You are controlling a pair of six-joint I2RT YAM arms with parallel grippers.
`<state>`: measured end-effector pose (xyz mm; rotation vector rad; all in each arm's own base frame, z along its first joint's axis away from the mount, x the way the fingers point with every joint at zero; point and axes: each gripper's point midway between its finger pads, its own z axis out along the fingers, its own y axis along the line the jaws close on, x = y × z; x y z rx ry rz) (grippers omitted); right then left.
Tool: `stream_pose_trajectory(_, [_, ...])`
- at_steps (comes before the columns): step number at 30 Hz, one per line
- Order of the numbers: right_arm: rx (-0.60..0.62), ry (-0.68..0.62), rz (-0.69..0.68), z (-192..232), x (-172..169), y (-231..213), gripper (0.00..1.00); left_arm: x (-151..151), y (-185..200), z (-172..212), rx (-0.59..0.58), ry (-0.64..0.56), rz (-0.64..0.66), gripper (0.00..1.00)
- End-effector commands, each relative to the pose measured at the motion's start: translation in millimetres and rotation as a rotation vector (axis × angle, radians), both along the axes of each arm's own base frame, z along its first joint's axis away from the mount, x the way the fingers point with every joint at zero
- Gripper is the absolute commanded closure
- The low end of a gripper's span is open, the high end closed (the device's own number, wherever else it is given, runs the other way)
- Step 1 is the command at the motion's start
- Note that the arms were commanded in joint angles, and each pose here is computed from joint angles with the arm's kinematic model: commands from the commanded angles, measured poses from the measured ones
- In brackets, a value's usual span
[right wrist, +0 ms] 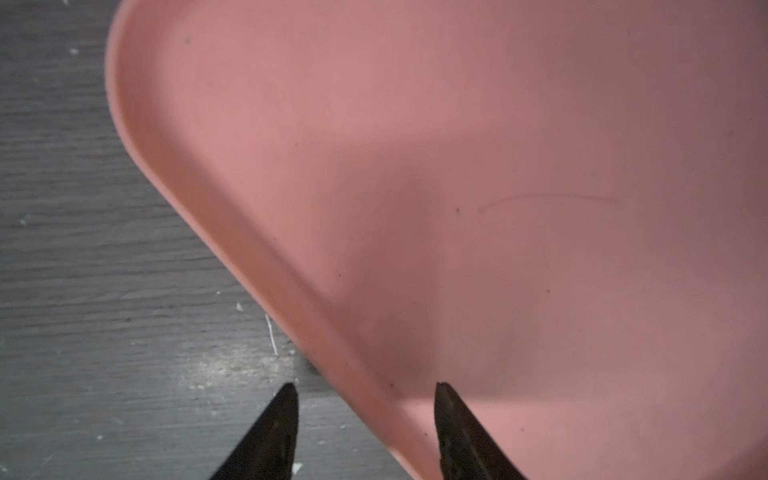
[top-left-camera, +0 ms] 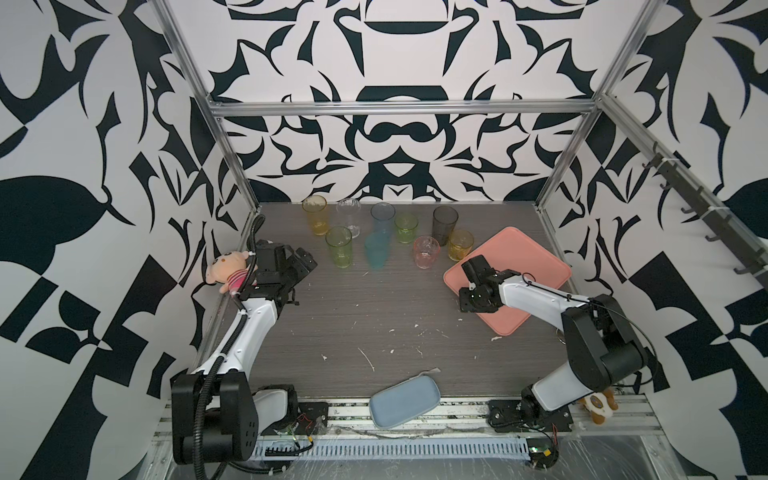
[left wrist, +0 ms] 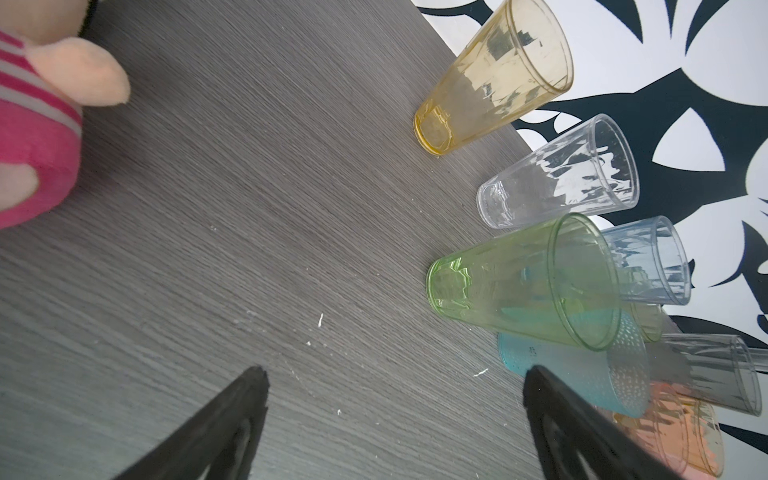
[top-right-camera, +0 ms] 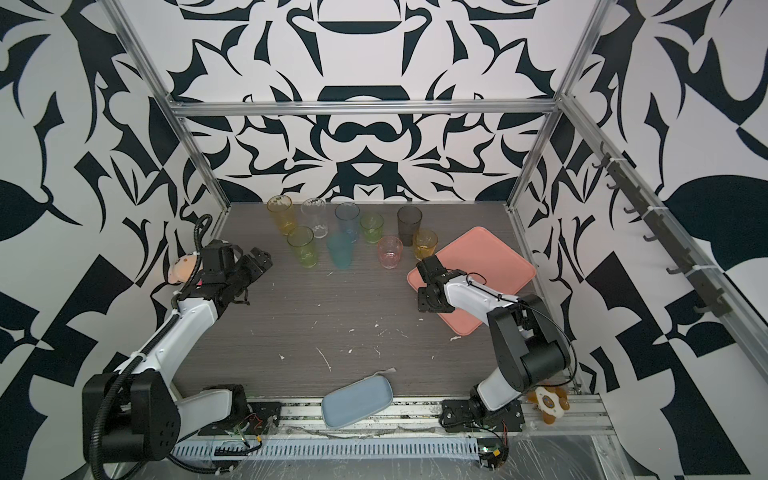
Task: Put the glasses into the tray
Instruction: 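Move the right gripper down to the near corner of the pink tray, then grip the pink tray rim with the right gripper and drag it toward the table center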
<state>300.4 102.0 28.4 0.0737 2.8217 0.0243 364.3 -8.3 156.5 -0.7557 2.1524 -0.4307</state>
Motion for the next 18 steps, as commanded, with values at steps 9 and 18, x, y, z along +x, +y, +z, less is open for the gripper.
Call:
stream_pose_trajectory(9, [0.018, -0.006, 0.048, -0.5, 2.8, 20.8, 0.71, -0.1, -1.0, -4.3, -0.012, 0.002, -0.005, 0.0])
stream_pose_trajectory(18, [0.022, 0.002, 0.1, -6.5, 3.4, 44.4, 0.8, -2.3, -1.0, -3.2, -0.008, 0.007, -0.006, 0.0])
